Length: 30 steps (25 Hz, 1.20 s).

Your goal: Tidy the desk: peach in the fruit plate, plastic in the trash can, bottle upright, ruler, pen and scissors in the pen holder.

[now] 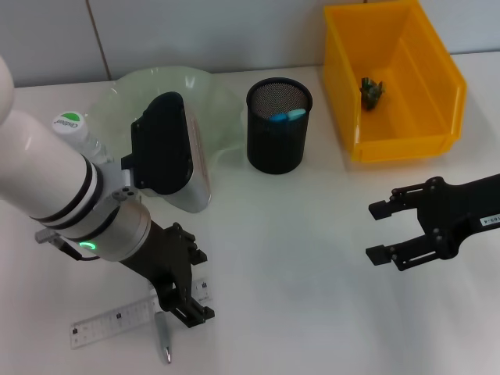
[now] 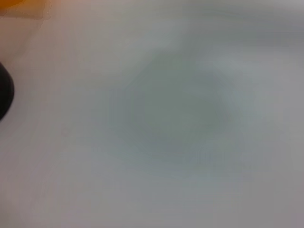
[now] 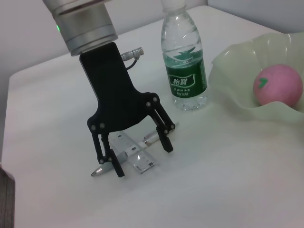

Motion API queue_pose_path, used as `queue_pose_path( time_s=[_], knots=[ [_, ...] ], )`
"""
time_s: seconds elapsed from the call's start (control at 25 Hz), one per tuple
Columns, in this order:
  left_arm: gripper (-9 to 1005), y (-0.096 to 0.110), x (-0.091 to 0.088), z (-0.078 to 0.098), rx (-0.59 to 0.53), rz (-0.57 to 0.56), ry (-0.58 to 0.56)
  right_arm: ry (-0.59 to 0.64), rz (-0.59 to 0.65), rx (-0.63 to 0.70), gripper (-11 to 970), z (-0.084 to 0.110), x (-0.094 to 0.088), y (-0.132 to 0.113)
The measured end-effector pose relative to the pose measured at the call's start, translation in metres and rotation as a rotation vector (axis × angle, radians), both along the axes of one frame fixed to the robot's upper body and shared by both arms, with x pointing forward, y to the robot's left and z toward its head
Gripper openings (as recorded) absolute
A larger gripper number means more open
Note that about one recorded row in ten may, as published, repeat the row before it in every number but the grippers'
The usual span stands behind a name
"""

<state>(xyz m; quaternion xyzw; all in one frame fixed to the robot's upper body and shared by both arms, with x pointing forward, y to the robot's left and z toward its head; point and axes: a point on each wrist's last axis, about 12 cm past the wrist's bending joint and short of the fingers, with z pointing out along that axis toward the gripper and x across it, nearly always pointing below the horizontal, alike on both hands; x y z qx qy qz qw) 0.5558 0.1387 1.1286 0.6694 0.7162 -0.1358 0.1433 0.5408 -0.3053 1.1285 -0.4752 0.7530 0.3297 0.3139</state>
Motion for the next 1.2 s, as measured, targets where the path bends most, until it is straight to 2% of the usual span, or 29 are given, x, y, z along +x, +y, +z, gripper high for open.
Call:
queue_pose_path(
  time_s=[0.32, 1.2],
  knots=[
    [773, -0.001, -0.003, -0.007, 0.01, -0.005, -0.01, -0.003, -0.011, -0.003, 761, 0.0, 0.001, -0.001],
    [770, 0.001, 0.0, -0.013, 0.009, -0.006, -0.027, 0.004, -0.021, -0.003, 753, 0.002, 0.004, 0.0]
  ],
)
